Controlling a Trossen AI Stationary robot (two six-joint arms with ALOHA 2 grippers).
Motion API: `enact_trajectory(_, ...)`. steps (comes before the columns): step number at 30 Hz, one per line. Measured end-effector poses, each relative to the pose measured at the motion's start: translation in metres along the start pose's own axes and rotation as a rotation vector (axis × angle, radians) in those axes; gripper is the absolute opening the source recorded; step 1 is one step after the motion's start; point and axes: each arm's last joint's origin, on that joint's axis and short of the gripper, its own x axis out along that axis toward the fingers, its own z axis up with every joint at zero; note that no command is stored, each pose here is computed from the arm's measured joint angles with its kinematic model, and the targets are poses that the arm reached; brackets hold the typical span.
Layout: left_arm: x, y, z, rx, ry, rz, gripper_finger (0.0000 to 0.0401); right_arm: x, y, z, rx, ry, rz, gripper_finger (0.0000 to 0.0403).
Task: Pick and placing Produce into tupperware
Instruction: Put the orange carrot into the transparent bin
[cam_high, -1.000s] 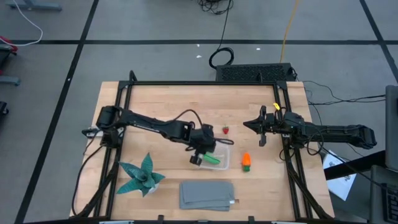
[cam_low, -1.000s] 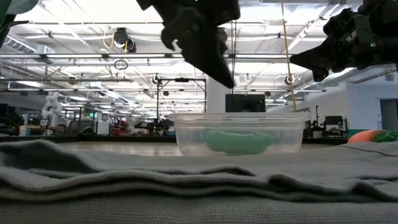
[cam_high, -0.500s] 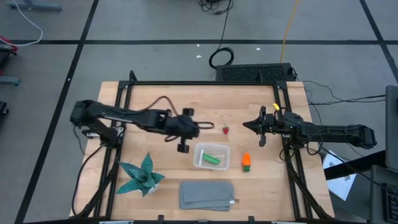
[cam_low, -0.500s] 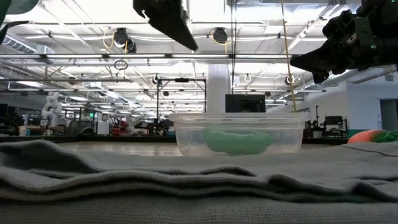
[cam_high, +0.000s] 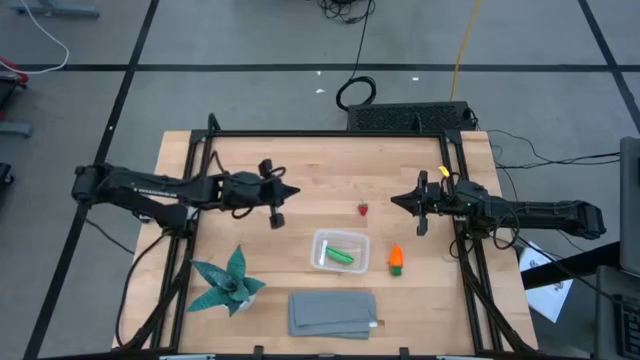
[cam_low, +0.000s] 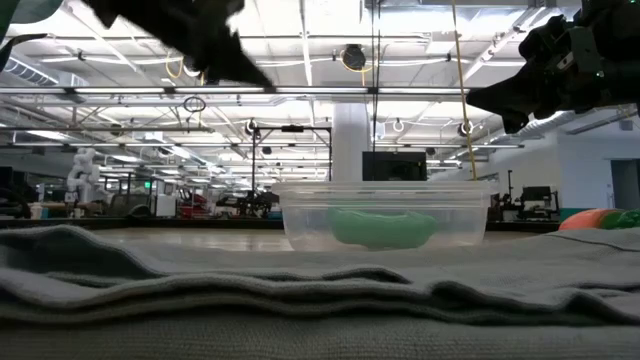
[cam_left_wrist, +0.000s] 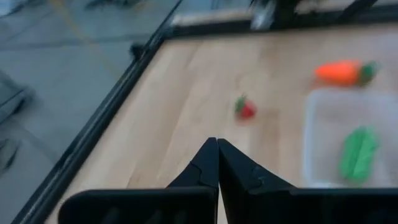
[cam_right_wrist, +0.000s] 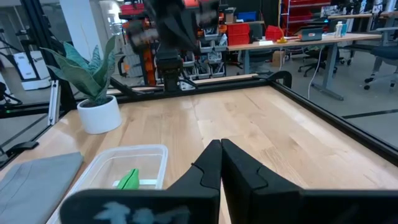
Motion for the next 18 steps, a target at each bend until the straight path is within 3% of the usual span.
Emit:
enact_trajectory(2, 0.001, 0.000, -0.014, -0.004, -0.006, 0.015, 0.0000, 0.000, 0.000, 0.000, 0.002, 0.000, 0.000, 0.0000)
enact_trajectory(8, -0.018, -0.002, -0.037, -0.017, -0.247, -0.112, 0.0000, 0.000, 0.000, 0.002, 0.011, -0.016, 0.002, 0.0000)
enact_trajectory(12, -0.037, 0.000, -0.059, -0.007, -0.377, -0.123, 0.0000, 0.000, 0.000, 0.002, 0.007, -0.023, 0.002, 0.0000)
enact_trajectory(15, -0.050, 0.003, -0.075, -0.020, -0.408, -0.108, 0.0000, 0.000, 0.000, 0.002, -0.004, -0.023, 0.003, 0.0000)
enact_trajectory(18, -0.058, 0.006, -0.088, -0.033, -0.339, -0.080, 0.0000, 0.000, 0.000, 0.002, -0.005, -0.026, 0.002, 0.0000)
